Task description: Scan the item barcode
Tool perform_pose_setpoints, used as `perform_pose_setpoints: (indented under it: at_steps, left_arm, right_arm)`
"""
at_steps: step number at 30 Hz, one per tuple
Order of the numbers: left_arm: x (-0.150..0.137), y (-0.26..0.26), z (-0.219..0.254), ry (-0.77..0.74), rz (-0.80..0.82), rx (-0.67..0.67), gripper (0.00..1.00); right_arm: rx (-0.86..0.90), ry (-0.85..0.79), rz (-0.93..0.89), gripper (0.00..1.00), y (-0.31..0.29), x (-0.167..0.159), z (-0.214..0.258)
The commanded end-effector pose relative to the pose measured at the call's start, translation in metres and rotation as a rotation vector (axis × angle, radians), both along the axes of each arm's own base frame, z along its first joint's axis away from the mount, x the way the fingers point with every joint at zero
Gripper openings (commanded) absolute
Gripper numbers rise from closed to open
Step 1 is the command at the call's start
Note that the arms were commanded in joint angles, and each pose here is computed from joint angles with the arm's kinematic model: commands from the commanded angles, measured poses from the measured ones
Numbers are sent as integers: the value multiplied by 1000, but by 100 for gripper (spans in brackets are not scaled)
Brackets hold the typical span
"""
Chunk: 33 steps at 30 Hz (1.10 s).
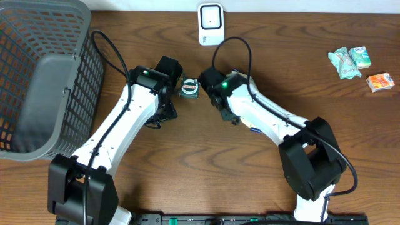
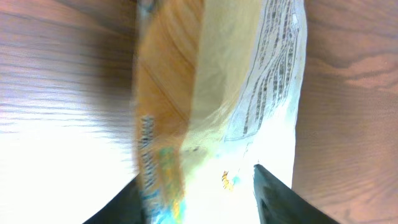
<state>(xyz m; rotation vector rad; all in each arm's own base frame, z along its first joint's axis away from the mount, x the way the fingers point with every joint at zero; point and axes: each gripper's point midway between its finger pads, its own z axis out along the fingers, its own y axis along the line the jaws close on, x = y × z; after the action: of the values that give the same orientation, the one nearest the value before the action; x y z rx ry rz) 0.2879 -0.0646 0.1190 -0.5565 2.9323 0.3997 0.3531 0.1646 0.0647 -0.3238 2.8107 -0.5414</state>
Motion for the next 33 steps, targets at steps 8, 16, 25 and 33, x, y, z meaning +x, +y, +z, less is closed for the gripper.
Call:
perform_pose_setpoints:
  at_steps: [8, 16, 25, 33]
  left_arm:
    - [-2, 5, 1, -2, 11, 17, 98]
    - [-2, 5, 1, -2, 11, 17, 98]
    - [-2, 5, 1, -2, 11, 17, 98]
    - [-2, 5, 1, -2, 11, 17, 98]
  right_arm:
    - [190, 79, -49, 39, 3, 13, 51]
    - [254, 176, -139, 16, -50, 20, 42]
    - [538, 278, -39, 1, -16, 12, 4]
    - [533, 297, -81, 1, -5, -12, -43]
